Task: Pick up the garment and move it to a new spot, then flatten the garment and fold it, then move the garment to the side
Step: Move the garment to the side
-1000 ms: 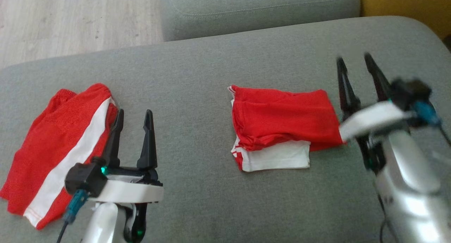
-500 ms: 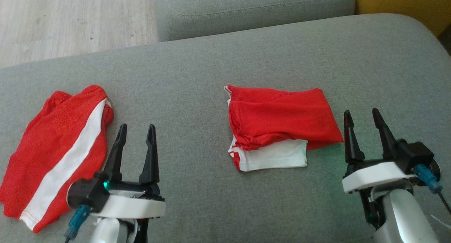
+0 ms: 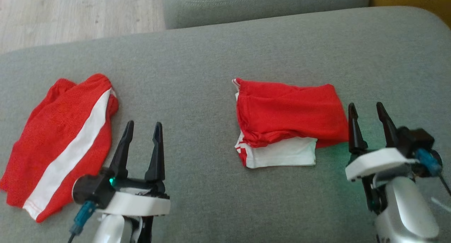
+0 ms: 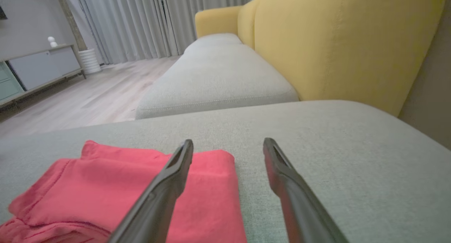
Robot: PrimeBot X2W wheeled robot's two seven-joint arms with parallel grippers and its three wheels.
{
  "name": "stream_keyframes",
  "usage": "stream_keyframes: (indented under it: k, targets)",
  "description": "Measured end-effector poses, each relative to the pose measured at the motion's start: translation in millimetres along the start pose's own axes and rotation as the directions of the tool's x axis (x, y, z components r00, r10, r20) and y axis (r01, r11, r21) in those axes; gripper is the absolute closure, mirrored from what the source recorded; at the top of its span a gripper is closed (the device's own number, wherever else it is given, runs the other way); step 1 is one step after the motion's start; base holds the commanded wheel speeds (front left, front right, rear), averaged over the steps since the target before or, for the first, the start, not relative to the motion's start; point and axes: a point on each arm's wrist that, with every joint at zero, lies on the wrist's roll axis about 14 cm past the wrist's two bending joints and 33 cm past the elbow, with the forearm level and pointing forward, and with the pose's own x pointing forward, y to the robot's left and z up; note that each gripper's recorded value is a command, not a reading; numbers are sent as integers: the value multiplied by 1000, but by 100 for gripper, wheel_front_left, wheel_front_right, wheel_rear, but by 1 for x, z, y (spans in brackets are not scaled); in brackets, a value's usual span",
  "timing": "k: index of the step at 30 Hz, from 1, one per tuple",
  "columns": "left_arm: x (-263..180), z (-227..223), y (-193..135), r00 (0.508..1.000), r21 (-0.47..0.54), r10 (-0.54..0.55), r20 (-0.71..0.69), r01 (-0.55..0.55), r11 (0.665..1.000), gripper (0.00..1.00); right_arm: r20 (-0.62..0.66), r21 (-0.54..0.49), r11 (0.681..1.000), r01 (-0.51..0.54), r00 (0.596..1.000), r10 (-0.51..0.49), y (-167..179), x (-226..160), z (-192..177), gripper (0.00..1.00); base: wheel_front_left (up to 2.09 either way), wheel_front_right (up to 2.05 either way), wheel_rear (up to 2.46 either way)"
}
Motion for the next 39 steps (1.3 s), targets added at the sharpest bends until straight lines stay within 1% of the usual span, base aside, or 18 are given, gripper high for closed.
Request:
stream_keyframes:
  k: [5, 10, 15, 18, 22, 25, 34, 35, 36, 39]
  targets:
    - [5, 0, 7, 1000, 3, 15, 1, -15, 1000, 0, -117, 26, 1000, 8, 993, -5, 0, 18, -26, 0, 0, 0, 0]
    - [2, -4, 17, 999, 14, 42, -14, -42, 999, 0, -243, 54, 999, 1, 970, 12, 9, 22, -63, 0, 0, 0, 0]
    - [0, -6, 24, 998, 18, 61, -18, -61, 998, 0, -325, 74, 997, -9, 945, 32, 18, 21, -88, 0, 0, 0, 0]
    - [1, -4, 24, 998, 19, 62, -13, -61, 998, 0, -328, 76, 997, -6, 944, 31, 18, 23, -89, 0, 0, 0, 0]
    - [2, -5, 22, 998, 25, 53, -18, -53, 998, 0, -322, 76, 996, 45, 947, -18, 3, 25, -88, 0, 0, 0, 0]
    - [3, -6, 20, 999, 23, 47, -19, -47, 999, 0, -333, 73, 996, 56, 942, -29, 0, 23, -91, 0, 0, 0, 0]
    - [7, -13, 17, 999, 16, 33, -37, -33, 999, 0, -372, 88, 996, 14, 928, 20, 14, 31, -98, 0, 0, 0, 0]
    - [8, -14, 17, 999, 16, 33, -38, -32, 999, 0, -370, 88, 996, 7, 929, 26, 15, 32, -97, 70, 0, 0, 0]
    - [9, -14, 17, 999, 16, 32, -37, -31, 999, 0, -369, 85, 996, 1, 929, 30, 16, 34, -97, 100, 0, 0, 0]
    - [11, -13, 16, 999, 16, 28, -34, -28, 999, 0, -366, 68, 998, -13, 930, 37, 18, 35, -95, 100, 0, 0, 0]
